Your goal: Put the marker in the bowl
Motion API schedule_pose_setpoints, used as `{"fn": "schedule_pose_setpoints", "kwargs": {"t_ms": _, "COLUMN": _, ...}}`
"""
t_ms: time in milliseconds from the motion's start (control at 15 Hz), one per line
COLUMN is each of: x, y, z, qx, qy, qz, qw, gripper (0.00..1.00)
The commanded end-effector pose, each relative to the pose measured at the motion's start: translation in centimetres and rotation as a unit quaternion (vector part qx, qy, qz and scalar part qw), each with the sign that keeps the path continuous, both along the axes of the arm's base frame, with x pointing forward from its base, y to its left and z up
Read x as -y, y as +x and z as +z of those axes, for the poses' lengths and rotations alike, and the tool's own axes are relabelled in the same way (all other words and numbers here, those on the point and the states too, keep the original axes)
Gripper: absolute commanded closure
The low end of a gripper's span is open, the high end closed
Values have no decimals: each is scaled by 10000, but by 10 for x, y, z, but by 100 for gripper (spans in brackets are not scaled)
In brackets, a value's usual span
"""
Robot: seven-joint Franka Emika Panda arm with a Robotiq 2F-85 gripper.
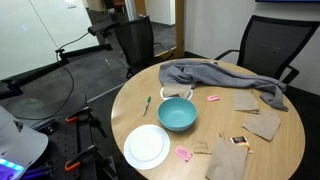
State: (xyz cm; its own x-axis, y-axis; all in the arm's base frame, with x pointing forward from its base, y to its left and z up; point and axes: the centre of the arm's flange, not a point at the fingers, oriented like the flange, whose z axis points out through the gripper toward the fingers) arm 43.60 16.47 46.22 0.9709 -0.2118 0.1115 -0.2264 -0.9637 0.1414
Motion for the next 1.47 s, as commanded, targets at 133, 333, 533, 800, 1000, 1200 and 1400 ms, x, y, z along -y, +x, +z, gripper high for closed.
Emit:
{"fn": "schedule_pose_setpoints", "kwargs": {"t_ms": 133, "x": 0, "y": 0, "z": 0, "qx": 0, "qy": 0, "qz": 0, "qw": 10000, "gripper": 0}}
{"fn": "schedule_pose_setpoints", "kwargs": {"t_ms": 333, "x": 0, "y": 0, "z": 0, "qx": 0, "qy": 0, "qz": 0, "qw": 10000, "gripper": 0}}
{"fn": "schedule_pose_setpoints", "kwargs": {"t_ms": 533, "x": 0, "y": 0, "z": 0, "qx": 0, "qy": 0, "qz": 0, "qw": 10000, "gripper": 0}}
{"fn": "schedule_pose_setpoints", "kwargs": {"t_ms": 800, "x": 4, "y": 4, "z": -4, "qx": -12, "qy": -11, "qz": 114, "qw": 9999, "gripper": 0}}
{"fn": "schedule_pose_setpoints", "kwargs": {"t_ms": 1000, "x": 17, "y": 14, "z": -16, "qx": -139, "qy": -76, "qz": 452, "qw": 9989, "gripper": 0}}
{"fn": "schedule_pose_setpoints", "kwargs": {"t_ms": 1200, "x": 32, "y": 23, "z": -29, "qx": -222, "qy": -41, "qz": 859, "qw": 9961, "gripper": 0}}
{"fn": "schedule_pose_setpoints", "kwargs": {"t_ms": 1400, "x": 48, "y": 32, "z": -43, "qx": -208, "qy": 56, "qz": 1317, "qw": 9911, "gripper": 0}}
